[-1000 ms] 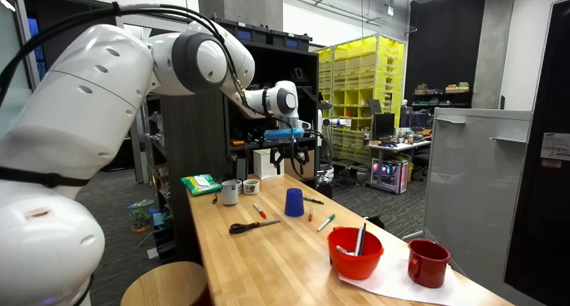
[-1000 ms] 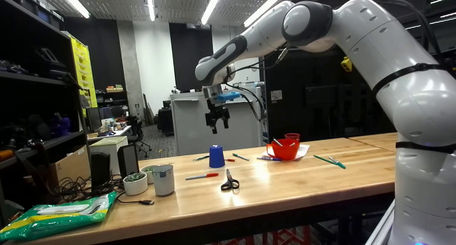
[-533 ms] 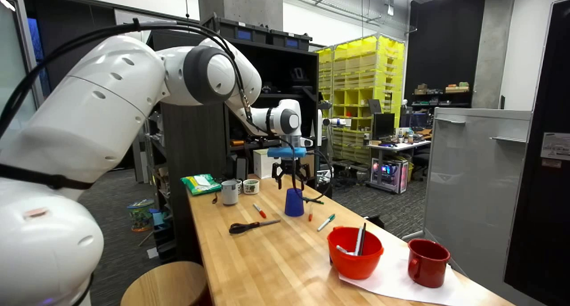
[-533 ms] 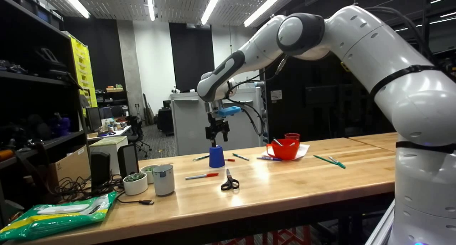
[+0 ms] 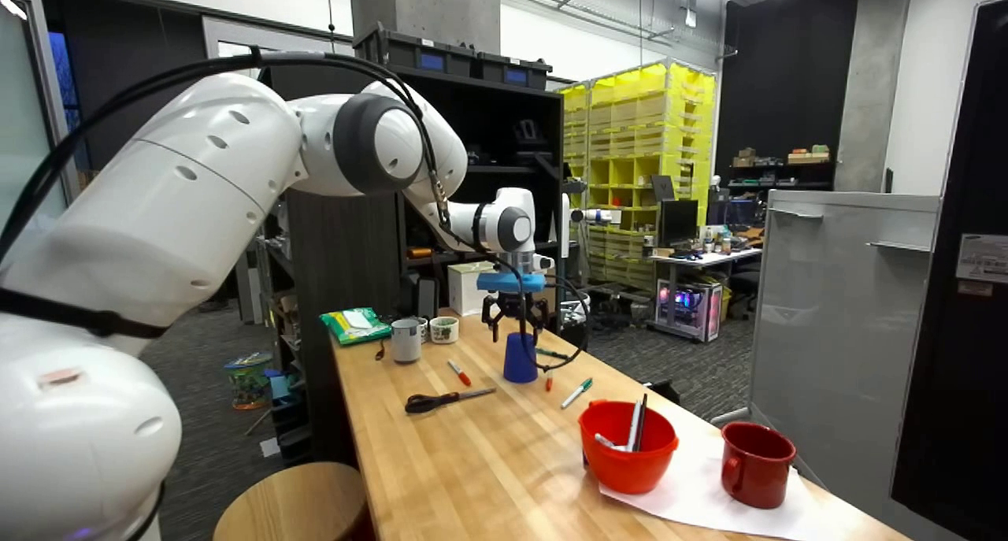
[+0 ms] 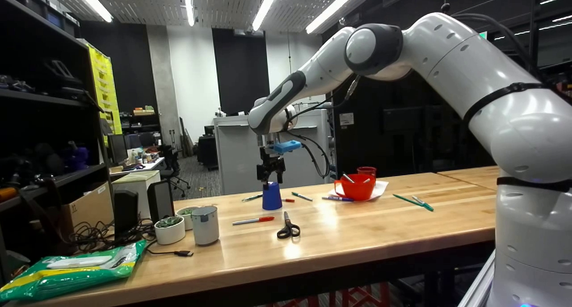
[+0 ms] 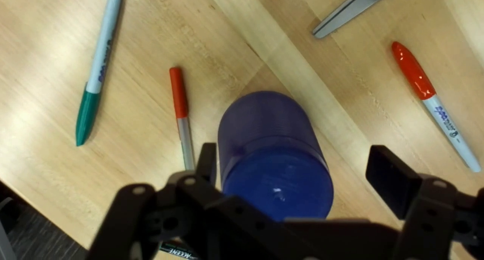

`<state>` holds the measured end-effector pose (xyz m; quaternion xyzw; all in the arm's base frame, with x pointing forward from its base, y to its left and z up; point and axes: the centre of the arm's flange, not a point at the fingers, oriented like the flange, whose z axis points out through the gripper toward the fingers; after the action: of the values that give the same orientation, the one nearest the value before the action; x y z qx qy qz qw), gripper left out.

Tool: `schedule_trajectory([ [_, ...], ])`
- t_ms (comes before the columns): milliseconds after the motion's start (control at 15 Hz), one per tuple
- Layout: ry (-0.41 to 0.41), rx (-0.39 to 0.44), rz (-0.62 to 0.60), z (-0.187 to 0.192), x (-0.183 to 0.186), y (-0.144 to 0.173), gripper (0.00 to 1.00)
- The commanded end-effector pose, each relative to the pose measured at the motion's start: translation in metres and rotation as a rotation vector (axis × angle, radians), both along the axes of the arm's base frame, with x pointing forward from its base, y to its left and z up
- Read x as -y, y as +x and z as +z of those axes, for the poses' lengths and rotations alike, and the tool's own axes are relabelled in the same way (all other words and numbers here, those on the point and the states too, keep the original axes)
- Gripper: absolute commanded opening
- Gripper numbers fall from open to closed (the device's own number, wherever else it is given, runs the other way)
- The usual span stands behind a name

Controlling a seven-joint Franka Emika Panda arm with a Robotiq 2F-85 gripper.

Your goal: Put the cup upright

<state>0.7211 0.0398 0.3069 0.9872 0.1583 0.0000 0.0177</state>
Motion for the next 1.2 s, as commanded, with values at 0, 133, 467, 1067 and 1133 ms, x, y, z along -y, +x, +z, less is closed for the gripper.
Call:
schedule_trajectory([
  [0,0.023,0.018,0.033,-0.007,0.001,0.004,1.0],
  [133,0.024,0.019,0.043,-0.01,0.001,0.004,0.75],
  [467,0.027,0.017,0.066,-0.015,-0.001,-0.001,0.47],
  [1067,0.042,0.091,0.142,-0.012,-0.021,-0.01,0.47],
  [1133,0.045,0.107,0.147,-0.01,-0.023,-0.011,0.47],
])
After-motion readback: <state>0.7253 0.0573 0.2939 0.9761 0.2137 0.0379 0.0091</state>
